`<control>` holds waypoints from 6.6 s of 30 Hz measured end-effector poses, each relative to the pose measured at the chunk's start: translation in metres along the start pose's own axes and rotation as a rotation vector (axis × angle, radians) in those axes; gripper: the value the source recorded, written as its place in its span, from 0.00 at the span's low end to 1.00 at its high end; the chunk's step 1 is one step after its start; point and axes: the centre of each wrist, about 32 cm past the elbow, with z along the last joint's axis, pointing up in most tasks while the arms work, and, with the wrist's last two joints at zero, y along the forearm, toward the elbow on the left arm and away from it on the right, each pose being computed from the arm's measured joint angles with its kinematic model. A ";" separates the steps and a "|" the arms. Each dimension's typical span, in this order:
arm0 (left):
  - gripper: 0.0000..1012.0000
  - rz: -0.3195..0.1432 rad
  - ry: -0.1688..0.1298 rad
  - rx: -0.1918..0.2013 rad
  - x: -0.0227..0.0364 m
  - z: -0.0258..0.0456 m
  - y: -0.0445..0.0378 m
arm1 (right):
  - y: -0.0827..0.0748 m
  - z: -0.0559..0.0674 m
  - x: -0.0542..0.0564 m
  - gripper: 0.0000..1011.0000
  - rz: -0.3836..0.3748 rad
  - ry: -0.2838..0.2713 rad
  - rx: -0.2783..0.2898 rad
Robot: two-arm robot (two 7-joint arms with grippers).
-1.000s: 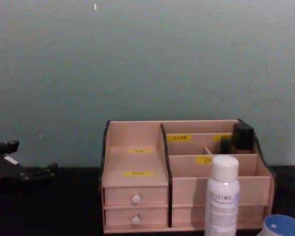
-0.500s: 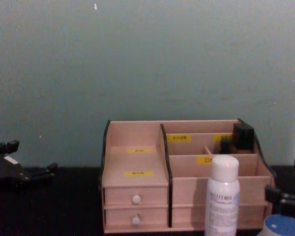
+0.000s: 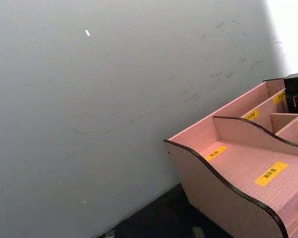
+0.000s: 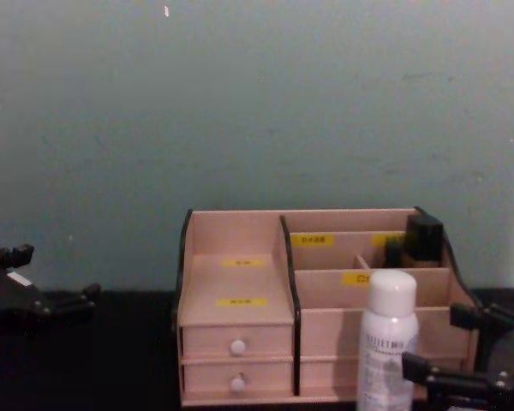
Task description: Pick up the facial cleanser and watermelon frost from the table and place them into the tiered storage box.
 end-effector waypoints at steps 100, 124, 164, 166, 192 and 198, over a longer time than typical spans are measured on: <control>0.99 0.000 0.000 0.000 0.0000 0.0000 0.0000 | 0.046 -0.010 0.005 0.70 0.055 0.105 -0.018; 0.99 0.000 0.000 0.000 0.0000 0.0000 0.0000 | 0.046 -0.010 0.005 0.58 0.055 0.105 -0.017; 0.99 0.000 0.000 0.000 0.0000 0.0000 0.0000 | 0.055 0.065 0.037 0.58 0.010 0.098 0.162; 0.99 0.000 0.000 0.000 0.0000 0.0000 0.0000 | 0.058 0.066 0.040 0.58 0.004 0.097 0.166; 0.99 0.000 0.000 0.000 0.0000 0.0000 0.0000 | 0.100 0.068 0.061 0.58 -0.020 0.074 0.146; 0.99 0.000 0.000 0.000 0.0000 0.0000 0.0000 | 0.108 0.068 0.063 0.58 -0.026 0.071 0.141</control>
